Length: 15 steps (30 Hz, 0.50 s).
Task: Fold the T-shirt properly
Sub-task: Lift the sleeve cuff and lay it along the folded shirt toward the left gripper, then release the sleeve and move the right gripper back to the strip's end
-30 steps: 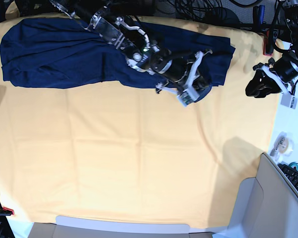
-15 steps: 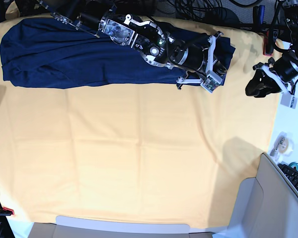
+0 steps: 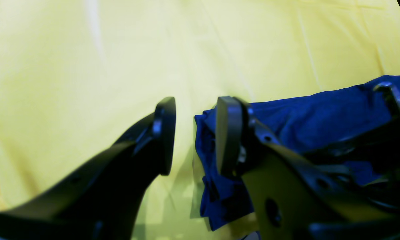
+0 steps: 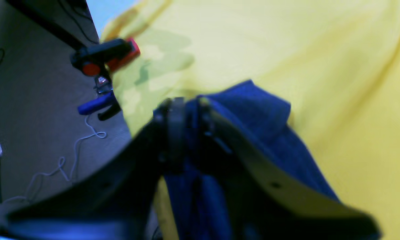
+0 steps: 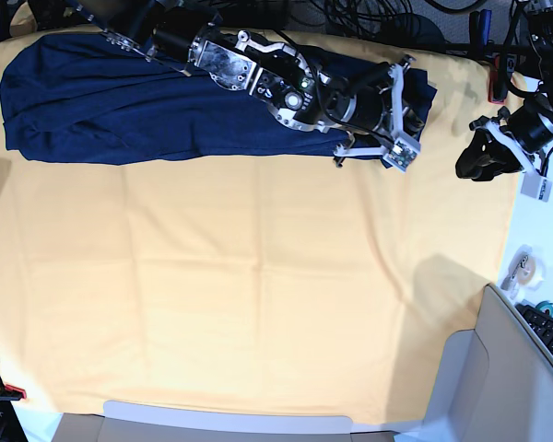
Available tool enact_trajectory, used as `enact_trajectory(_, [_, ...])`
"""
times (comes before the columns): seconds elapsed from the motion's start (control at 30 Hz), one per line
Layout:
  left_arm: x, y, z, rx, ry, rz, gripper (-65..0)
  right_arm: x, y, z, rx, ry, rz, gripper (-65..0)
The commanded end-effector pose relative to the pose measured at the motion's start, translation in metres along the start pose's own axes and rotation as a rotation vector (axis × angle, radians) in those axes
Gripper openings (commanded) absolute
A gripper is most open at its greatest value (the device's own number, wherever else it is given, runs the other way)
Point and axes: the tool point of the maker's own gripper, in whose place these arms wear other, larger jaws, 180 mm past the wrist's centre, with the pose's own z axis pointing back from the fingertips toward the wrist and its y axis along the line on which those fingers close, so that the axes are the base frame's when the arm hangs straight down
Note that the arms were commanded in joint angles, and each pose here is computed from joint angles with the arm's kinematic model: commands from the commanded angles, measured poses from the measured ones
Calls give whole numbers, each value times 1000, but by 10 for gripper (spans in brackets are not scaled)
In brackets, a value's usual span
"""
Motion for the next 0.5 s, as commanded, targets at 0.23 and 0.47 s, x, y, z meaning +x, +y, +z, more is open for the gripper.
enact_trajectory(0.23, [14,1,5,2,-33,-31,-448,23,2,7,11,-58,38,-401])
enact_trajectory(0.47, [11,5,5,8,-19,-19,-446,61,-15,38,-35,-178,75,-401])
